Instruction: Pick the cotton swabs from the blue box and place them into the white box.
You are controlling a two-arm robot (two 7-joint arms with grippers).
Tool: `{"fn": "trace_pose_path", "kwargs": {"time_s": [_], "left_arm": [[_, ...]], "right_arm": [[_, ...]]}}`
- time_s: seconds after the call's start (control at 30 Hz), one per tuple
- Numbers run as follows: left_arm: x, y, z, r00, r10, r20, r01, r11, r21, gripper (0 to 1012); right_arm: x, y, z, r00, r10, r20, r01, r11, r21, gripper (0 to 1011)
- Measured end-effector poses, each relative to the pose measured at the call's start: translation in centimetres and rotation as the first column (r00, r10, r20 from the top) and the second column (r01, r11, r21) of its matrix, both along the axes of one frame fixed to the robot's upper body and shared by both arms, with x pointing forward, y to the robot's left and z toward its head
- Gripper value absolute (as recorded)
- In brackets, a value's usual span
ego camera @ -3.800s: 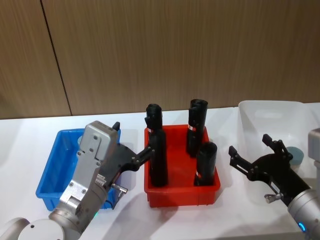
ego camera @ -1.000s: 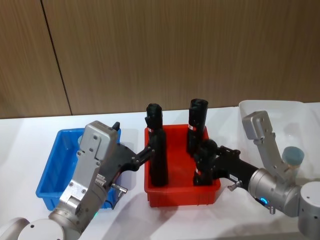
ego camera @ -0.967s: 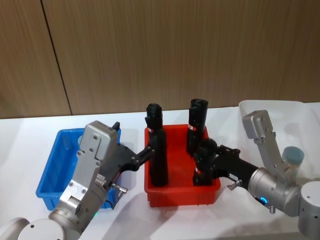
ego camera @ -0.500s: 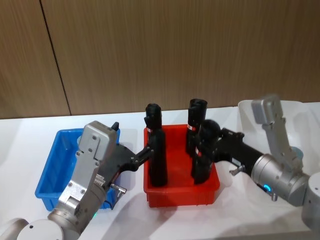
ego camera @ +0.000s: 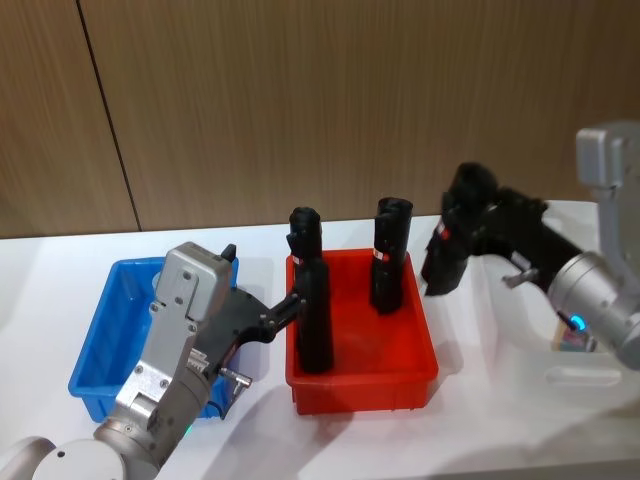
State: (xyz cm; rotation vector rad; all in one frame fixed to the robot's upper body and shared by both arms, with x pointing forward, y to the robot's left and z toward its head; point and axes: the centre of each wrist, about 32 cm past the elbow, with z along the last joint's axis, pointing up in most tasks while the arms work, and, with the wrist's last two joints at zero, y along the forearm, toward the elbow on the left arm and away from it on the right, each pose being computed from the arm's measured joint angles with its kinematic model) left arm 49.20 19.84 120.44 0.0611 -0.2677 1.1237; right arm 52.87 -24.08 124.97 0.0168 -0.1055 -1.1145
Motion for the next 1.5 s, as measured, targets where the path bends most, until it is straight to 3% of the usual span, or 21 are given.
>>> {"fn": "trace_pose_path", "kwargs": {"time_s": [0.3, 0.57, 0.87, 1.3, 1.5], "left_arm": [[0.0, 0.0, 0.0, 1.0, 0.0, 0.0, 0.0, 1.0, 0.0, 1004], [0.0, 0.0, 0.0, 1.0, 0.0, 0.0, 0.0, 1.0, 0.0, 1004], [0.0, 0.0, 0.0, 1.0, 0.0, 0.0, 0.0, 1.0, 0.0, 1004], [0.0, 0.0, 0.0, 1.0, 0.0, 0.0, 0.0, 1.0, 0.0, 1004], [0.0, 0.0, 0.0, 1.0, 0.0, 0.0, 0.0, 1.0, 0.0, 1004]], "right_arm": [[0.1, -1.6, 1.7, 0.991, -0.118, 0.06, 0.119, 0.993, -0.003, 419], [1.0, -2.7, 1.7, 0.98, -0.188, 0.07, 0.19, 0.982, -0.023, 419], [2.5, -3.6, 0.2, 0.971, -0.233, 0.045, 0.236, 0.97, -0.06, 419], [4.6, -4.0, -3.0, 0.963, -0.269, -0.025, 0.264, 0.958, -0.114, 418], [5.1, -4.2, -3.8, 0.96, -0.278, -0.041, 0.271, 0.954, -0.125, 578]]}}
